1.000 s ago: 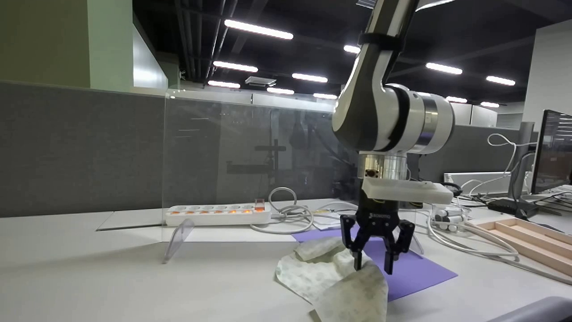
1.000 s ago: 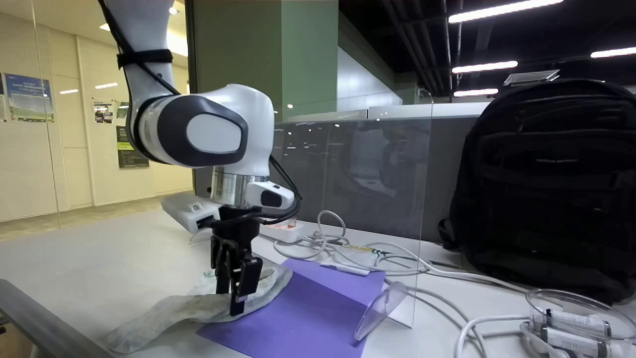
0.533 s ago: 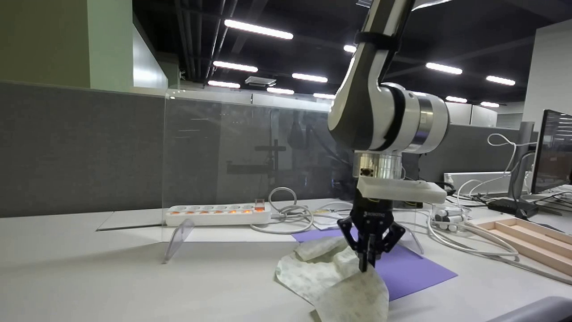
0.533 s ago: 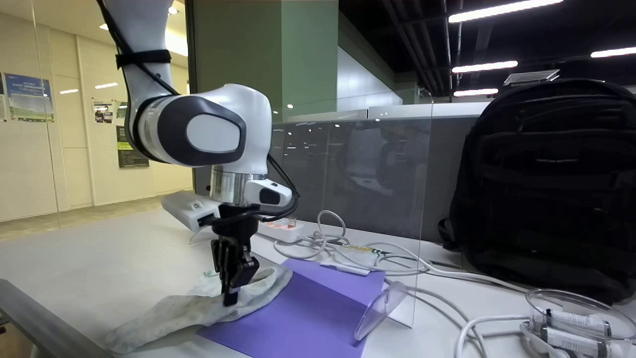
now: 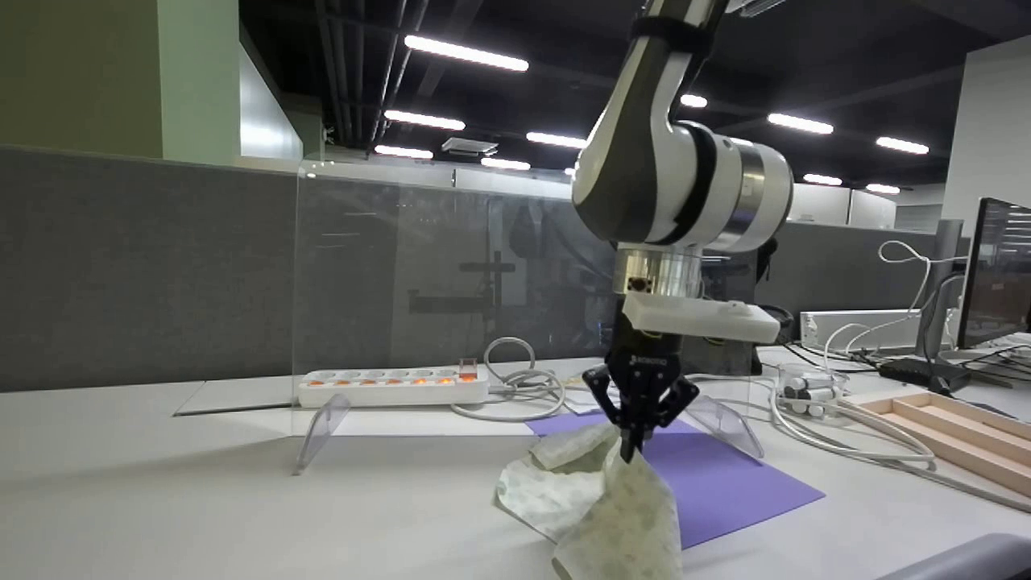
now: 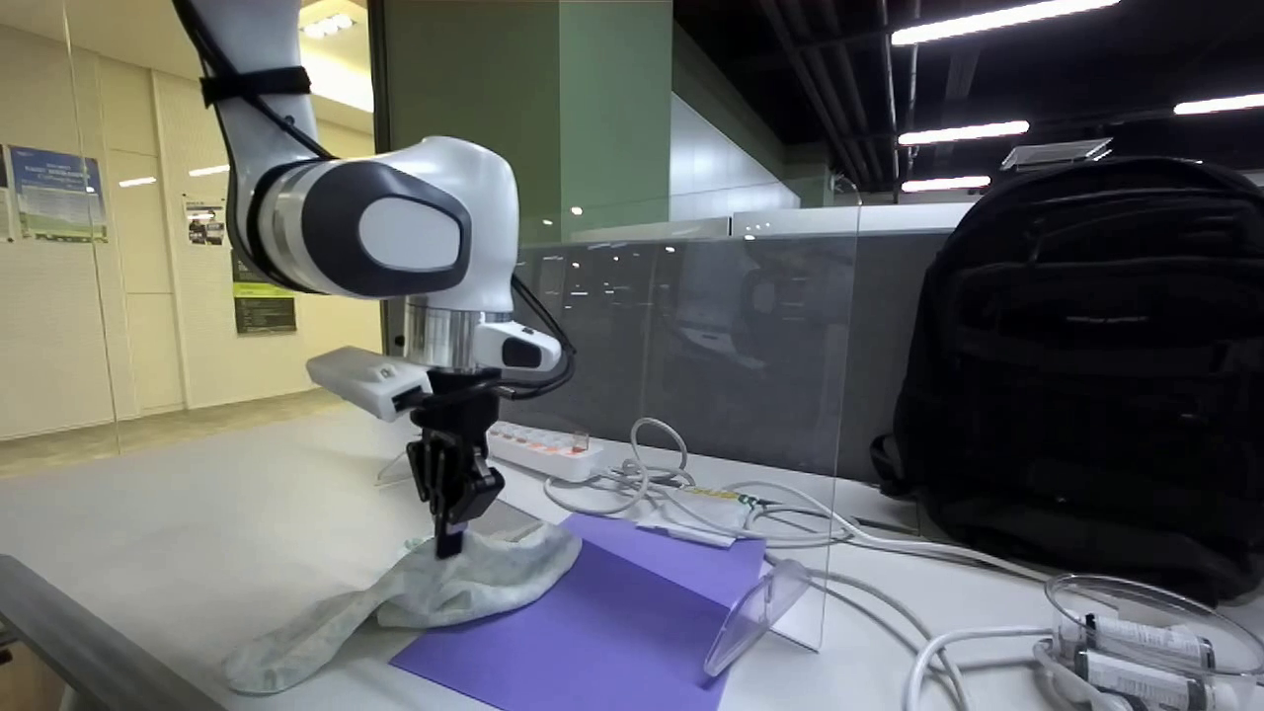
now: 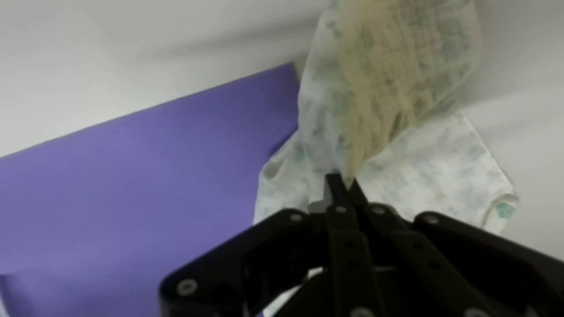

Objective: Hang the white cloth on the glass panel

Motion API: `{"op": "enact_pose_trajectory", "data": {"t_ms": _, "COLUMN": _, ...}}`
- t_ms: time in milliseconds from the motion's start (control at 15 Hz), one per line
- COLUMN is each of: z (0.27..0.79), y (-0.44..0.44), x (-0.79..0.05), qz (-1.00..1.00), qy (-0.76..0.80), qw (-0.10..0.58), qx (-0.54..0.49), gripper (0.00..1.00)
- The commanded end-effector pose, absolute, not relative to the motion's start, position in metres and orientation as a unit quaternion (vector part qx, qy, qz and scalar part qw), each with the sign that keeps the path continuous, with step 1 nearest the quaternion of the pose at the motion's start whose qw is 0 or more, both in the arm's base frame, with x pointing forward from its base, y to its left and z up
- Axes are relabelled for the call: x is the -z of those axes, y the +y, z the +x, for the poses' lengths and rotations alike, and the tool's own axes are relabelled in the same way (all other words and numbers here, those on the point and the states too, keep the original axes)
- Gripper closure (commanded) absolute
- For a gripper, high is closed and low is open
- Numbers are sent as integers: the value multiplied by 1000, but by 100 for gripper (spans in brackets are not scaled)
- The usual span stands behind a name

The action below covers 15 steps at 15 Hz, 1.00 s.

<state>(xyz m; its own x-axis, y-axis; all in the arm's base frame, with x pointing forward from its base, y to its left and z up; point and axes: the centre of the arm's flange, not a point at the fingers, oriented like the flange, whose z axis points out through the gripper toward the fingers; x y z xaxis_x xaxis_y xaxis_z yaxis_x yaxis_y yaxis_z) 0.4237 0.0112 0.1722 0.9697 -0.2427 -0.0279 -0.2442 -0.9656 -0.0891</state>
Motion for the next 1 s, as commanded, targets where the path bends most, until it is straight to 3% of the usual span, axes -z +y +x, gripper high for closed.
{"op": "enact_pose_trajectory", "data": {"t_ms": 0, "z": 428, "y": 31, "x": -235, "qz": -995, "qy": 85, "qw": 52, "qx": 30, "gripper": 100}}
{"op": "enact_pose_trajectory", "data": {"t_ms": 667, "z": 431, "y": 65, "x": -390, "qz": -992, "qy": -4, "qw": 73, "qx": 106, "gripper": 100}}
{"op": "enact_pose_trajectory", "data": {"t_ms": 933, "z": 429, "y": 68, "x": -391, "qz": -992, "qy": -8, "qw": 69, "qx": 108, "gripper": 99}}
